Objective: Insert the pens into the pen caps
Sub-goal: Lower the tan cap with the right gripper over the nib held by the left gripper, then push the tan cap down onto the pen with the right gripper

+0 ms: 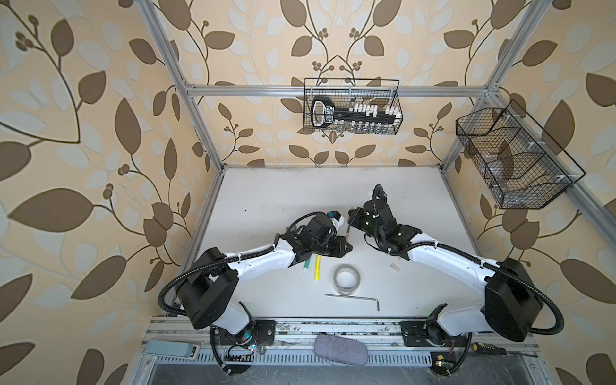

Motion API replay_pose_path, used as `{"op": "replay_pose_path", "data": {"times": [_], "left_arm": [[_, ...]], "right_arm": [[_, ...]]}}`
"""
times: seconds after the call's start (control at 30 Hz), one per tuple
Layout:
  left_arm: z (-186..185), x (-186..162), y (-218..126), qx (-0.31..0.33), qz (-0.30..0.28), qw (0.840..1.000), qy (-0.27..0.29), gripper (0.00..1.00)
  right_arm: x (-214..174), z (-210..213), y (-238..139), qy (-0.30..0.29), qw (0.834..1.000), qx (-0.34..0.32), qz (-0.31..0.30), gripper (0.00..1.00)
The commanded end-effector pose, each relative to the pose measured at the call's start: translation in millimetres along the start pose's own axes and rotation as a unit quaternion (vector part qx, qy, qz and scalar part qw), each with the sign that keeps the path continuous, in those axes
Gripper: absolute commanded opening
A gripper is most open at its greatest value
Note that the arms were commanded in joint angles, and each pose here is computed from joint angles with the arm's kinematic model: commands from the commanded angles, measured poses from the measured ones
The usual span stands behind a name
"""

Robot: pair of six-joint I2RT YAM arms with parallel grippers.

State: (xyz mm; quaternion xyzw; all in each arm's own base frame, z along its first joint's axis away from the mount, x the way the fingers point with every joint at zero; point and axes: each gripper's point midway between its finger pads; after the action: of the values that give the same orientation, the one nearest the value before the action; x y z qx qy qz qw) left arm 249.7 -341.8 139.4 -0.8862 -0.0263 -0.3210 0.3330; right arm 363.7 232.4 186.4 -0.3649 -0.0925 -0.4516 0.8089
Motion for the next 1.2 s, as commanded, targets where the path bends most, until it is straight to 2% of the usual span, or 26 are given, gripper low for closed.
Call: {"op": "replay_pose_path", "data": {"times": [0.0, 0.7, 1.17], "left_arm": [[-17.1, 9.3, -7.9, -0.025, -0.017, 0.999, 0.024, 0.0], [-16.4, 9.7, -8.8, -0.021, -0.018, 0.999, 0.026, 0.0], [-14.6, 10.2, -9.7, -0.015, -0.021, 0.999, 0.028, 0.0]], "right_arm": [[10.0, 16.4, -5.4, 0.009, 1.0, 0.02, -0.01, 0.03], [18.1, 12.3, -12.7, 0.011, 1.0, 0.018, -0.018, 0.03], [0.2, 6.1, -11.4, 0.004, 1.0, 0.017, 0.001, 0.03]]}}
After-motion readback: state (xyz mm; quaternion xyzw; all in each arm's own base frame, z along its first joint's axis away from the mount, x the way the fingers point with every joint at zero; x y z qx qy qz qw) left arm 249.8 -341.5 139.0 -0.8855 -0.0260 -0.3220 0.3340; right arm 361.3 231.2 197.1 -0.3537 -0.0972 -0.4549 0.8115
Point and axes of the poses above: each gripper's point midway between its finger pads, its own y axis out along the fingers, its own z axis along the line the jaws close on, x = y × z, and after that the axes turned 12 degrees about y, right-handed
